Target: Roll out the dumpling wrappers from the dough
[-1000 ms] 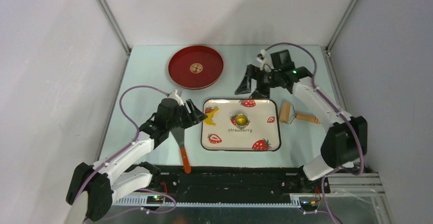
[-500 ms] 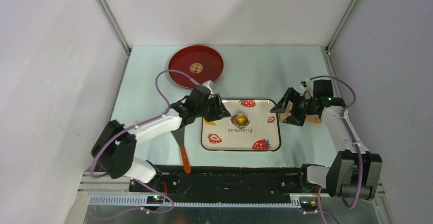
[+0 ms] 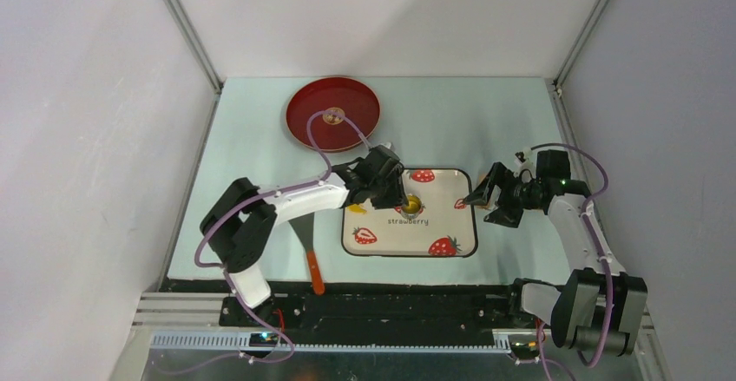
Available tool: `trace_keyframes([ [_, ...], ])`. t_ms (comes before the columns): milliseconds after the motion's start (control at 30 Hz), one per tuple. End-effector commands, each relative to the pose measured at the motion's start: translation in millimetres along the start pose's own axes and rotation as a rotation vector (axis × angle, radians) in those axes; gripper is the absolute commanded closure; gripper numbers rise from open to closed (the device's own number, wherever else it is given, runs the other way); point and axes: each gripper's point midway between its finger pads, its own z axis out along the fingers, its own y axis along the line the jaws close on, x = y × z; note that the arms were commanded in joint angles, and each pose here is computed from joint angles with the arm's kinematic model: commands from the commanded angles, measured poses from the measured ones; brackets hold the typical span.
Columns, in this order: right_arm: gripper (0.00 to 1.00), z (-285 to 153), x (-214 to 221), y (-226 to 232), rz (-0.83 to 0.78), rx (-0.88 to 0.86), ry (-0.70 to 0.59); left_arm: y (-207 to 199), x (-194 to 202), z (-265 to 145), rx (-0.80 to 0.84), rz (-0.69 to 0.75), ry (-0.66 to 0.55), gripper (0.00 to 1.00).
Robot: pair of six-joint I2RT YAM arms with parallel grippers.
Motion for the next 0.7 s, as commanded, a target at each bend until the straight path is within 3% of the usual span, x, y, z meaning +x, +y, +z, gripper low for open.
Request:
trace_keyframes([
  [0,0.08,-4,1,6,-0.034,-0.034,-0.012,6,-7,6,-0.077,0.028,-0.027,0.60],
  [433,0.09,0,4,8,-0.034,-0.045,0.007,10,-6,17,-0.112,0.050,-0.008,0.66],
  [667,0.09,1,6,9,-0.040,-0.047,0.017,4,-7,20,-0.100,0.057,-0.002,0.77],
])
